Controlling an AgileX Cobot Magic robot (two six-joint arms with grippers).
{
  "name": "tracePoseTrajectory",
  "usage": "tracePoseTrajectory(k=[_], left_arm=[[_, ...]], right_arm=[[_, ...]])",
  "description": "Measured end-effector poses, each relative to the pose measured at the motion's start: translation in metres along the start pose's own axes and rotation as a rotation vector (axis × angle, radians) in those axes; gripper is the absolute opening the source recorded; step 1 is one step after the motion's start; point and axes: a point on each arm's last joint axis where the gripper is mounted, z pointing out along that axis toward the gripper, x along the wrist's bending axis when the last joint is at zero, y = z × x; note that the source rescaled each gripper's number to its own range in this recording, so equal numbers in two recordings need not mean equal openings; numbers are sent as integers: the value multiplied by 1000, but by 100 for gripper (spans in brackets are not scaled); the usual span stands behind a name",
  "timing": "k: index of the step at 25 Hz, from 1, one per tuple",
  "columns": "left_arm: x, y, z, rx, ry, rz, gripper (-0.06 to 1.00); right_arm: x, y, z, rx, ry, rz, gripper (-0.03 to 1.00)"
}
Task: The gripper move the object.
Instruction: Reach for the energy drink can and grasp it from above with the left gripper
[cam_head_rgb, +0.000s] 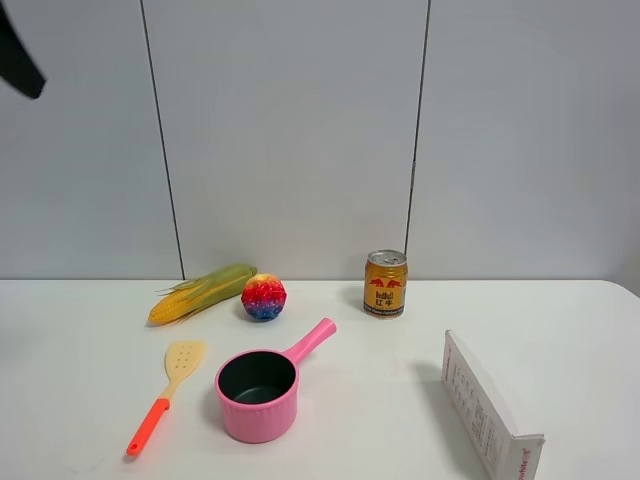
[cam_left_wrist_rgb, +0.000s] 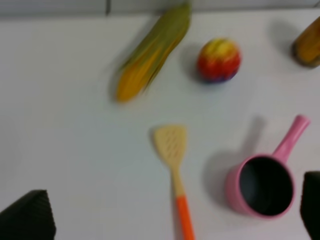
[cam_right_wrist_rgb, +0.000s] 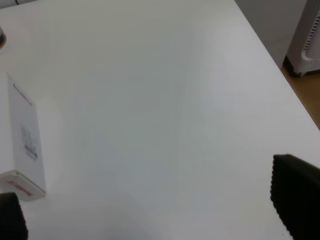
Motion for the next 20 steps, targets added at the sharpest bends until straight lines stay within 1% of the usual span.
tracePoseTrajectory(k=[4,5,8,9,11,14,18,20], left_arm=[[-39,28,27,-66,-92,106,100],[-39,28,27,-66,-92,106,100],[-68,34,55,-95,-147,178,100],[-77,33,67,-101,-164,197,100],[-96,26,93,-83,-194,242,100],[-121,14,127,-75,-215,338,100],[-149,0,164,-130,-227,457,100],[-159,-6,181,-155,-233,494,100]], right_arm=[[0,0,0,0,0,0,100],[0,0,0,0,0,0,100],[0,0,0,0,0,0,100],[0,0,0,0,0,0,100],[0,0,0,0,0,0,100],[0,0,0,0,0,0,100],[0,0,0,0,0,0,100],[0,0,0,0,0,0,100]])
